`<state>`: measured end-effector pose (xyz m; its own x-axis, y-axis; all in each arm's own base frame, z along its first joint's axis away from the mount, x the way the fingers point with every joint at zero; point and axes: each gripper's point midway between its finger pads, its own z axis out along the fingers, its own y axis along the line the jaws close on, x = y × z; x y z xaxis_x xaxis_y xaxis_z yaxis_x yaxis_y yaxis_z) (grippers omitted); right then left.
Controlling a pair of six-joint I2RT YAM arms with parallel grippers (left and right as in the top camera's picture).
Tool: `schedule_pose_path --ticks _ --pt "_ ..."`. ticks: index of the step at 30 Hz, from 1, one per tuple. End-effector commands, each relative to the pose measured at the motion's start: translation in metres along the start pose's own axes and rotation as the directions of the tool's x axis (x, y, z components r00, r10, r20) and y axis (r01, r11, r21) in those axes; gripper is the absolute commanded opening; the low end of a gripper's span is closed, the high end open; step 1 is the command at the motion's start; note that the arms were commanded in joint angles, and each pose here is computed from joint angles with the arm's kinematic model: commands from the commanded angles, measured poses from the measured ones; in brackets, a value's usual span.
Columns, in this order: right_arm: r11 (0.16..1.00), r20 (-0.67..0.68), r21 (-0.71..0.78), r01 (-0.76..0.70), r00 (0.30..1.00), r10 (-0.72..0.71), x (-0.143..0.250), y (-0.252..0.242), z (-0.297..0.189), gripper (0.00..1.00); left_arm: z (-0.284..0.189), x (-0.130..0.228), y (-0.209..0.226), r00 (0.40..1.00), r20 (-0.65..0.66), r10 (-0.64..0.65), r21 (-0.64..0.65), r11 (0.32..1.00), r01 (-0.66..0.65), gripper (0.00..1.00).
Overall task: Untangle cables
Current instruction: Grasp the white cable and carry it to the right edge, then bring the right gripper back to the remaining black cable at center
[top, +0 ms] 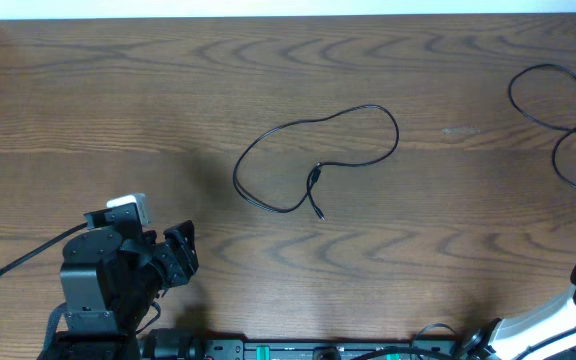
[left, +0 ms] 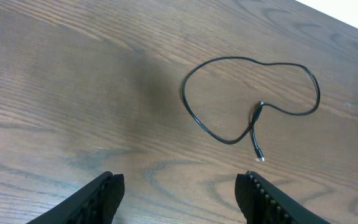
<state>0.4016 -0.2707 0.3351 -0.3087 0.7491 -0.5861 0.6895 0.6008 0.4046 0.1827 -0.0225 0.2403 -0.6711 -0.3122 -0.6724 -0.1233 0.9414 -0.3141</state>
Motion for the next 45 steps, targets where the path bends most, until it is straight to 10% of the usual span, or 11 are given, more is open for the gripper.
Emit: schedule_pose_path --ticks 1,10,20,22,23,24,32,39,45 --pt "0.999 0.029 -0.020 0.038 0.999 -0.037 -0.007 0.006 -0.005 0.01 -0.003 -0.001 -0.003 1.000 0.001 -0.004 0.014 1.000 0.004 0.63" --pt "0.994 0.013 0.018 0.108 0.994 -0.109 -0.007 -0.003 0.019 0.01 -0.003 0.002 -0.004 1.000 -0.010 -0.004 0.023 1.000 0.004 0.63" --pt "0.988 -0.314 0.110 0.105 0.947 -0.066 0.063 -0.051 0.114 0.01 -0.003 0.002 -0.004 1.000 -0.010 -0.004 0.023 1.000 0.004 0.63" --pt "0.986 -0.385 0.131 0.099 0.922 -0.042 0.081 -0.062 0.127 0.51 -0.003 0.002 -0.004 1.000 -0.010 -0.004 0.023 1.000 0.004 0.63" --pt "0.986 -0.420 0.133 0.099 0.907 -0.034 0.090 -0.065 0.133 0.91 -0.003 0.002 -0.004 1.000 -0.010 -0.004 0.023 1.000 0.004 0.63" --pt "0.988 -0.453 0.121 0.096 0.891 -0.031 0.099 -0.066 0.139 0.99 -0.003 0.002 -0.004 1.000 -0.010 -0.004 0.023 1.000 0.004 0.63" --pt "0.998 -0.546 0.036 0.053 0.837 -0.024 0.123 -0.056 0.142 0.99 -0.003 0.002 -0.004 1.000 -0.009 -0.004 0.023 1.000 0.004 0.63" --pt "0.898 -0.611 -0.433 -0.074 0.757 -0.232 0.148 0.026 0.104 0.99 -0.003 0.002 -0.004 1.000 -0.009 0.000 0.023 1.000 0.000 0.64" --pt "0.902 -0.674 -0.402 0.158 0.615 -0.409 0.206 0.040 0.098 0.99 -0.003 0.000 -0.004 1.000 -0.004 0.028 0.024 0.999 -0.028 0.63"
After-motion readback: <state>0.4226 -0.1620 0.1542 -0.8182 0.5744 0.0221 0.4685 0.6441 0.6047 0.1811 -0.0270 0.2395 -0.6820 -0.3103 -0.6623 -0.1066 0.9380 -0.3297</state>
